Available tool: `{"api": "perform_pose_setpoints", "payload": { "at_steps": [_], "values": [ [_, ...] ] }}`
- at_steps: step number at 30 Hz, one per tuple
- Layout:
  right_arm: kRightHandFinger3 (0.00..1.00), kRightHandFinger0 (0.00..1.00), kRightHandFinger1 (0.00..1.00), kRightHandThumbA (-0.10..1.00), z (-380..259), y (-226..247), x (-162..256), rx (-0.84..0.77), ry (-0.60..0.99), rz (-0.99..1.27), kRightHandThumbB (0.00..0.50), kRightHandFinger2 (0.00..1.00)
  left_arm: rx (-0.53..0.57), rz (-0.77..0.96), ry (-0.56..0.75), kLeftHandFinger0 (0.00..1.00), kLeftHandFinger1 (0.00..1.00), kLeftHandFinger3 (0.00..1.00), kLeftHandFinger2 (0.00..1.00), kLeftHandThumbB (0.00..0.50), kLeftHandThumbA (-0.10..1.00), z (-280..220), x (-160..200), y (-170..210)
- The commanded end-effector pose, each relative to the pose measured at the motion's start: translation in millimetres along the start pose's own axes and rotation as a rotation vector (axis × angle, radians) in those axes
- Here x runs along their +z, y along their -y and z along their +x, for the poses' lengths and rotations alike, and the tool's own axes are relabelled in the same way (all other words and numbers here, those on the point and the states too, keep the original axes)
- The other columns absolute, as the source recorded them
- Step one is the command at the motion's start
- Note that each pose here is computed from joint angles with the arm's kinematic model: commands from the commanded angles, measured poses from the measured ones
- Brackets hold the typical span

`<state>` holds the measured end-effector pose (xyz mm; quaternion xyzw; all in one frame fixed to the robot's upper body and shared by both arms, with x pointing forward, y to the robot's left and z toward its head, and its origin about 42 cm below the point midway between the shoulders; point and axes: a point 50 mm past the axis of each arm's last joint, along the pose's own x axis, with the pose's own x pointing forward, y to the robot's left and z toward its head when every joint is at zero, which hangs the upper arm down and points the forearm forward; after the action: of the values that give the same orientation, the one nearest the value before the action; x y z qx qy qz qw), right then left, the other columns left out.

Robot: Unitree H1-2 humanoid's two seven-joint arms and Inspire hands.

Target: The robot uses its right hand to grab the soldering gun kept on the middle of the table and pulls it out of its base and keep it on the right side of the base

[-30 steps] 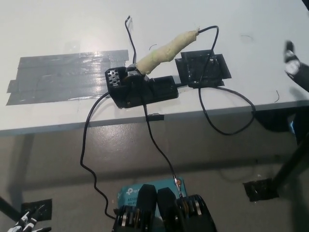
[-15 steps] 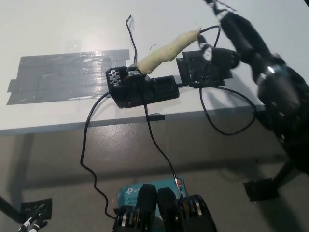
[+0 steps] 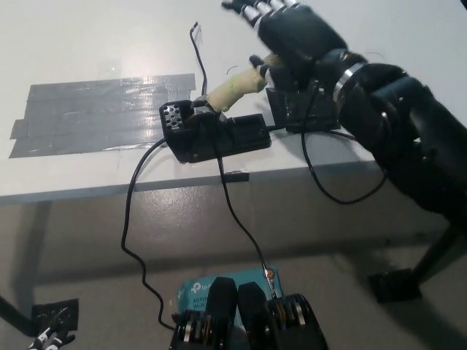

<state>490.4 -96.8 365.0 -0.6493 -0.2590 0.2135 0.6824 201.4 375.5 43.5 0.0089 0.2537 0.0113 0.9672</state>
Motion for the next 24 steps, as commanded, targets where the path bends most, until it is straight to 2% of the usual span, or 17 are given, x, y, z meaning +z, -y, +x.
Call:
{"api": "perform_pose_setpoints", "payload": {
  "at_steps": [1,5,10,13,14,15,16,19,22,24],
  "values": [
    [1.00,1.00,1.00,0.40,8,15,10,0.032,0.073,-0.122,0.345,1.00,-0.009,0.036,0.018,0.63,0.72,1.00,0.88,0.369,0.64,-2,12,-7],
    [1.00,1.00,1.00,0.36,11,4,9,0.110,0.048,-0.115,0.355,1.00,-0.003,0.080,0.013,0.63,0.74,1.00,0.89,0.362,0.68,-2,13,-7],
    [1.00,1.00,1.00,0.44,19,-3,-4,0.237,-0.059,-0.183,0.354,1.00,-0.010,0.082,0.011,0.58,0.73,0.98,0.86,0.371,0.70,-1,11,-10],
    [1.00,1.00,1.00,0.47,22,-5,-10,0.281,-0.115,-0.219,0.377,1.00,-0.016,0.083,0.014,0.59,0.74,0.99,0.87,0.359,0.71,-2,11,-8],
    [1.00,1.00,1.00,0.48,24,-8,-17,0.304,-0.157,-0.297,0.415,1.00,-0.028,0.096,0.014,0.58,0.73,1.00,0.86,0.358,0.74,-2,12,-7],
    [1.00,1.00,1.00,0.48,25,-8,-18,0.314,-0.171,-0.312,0.422,1.00,-0.031,0.096,0.014,0.58,0.73,0.99,0.85,0.357,0.74,-1,13,-7],
    [1.00,1.00,1.00,0.47,26,-9,-20,0.320,-0.185,-0.321,0.430,1.00,-0.035,0.100,0.018,0.57,0.72,0.98,0.85,0.368,0.74,-1,13,-7],
    [1.00,1.00,1.00,0.56,28,-11,-20,0.337,-0.218,-0.396,0.499,1.00,-0.046,0.122,0.021,0.57,0.72,0.99,0.84,0.395,0.76,-1,13,-7],
    [1.00,1.00,1.00,0.60,30,-14,-18,0.325,-0.222,-0.476,0.500,1.00,-0.047,0.139,0.021,0.55,0.71,0.98,0.83,0.415,0.77,0,14,-5],
    [1.00,1.00,1.00,0.55,34,-16,-14,0.306,-0.234,-0.531,0.500,1.00,-0.051,0.163,0.011,0.57,0.72,0.98,0.82,0.414,0.76,1,16,-3]
  ]
}}
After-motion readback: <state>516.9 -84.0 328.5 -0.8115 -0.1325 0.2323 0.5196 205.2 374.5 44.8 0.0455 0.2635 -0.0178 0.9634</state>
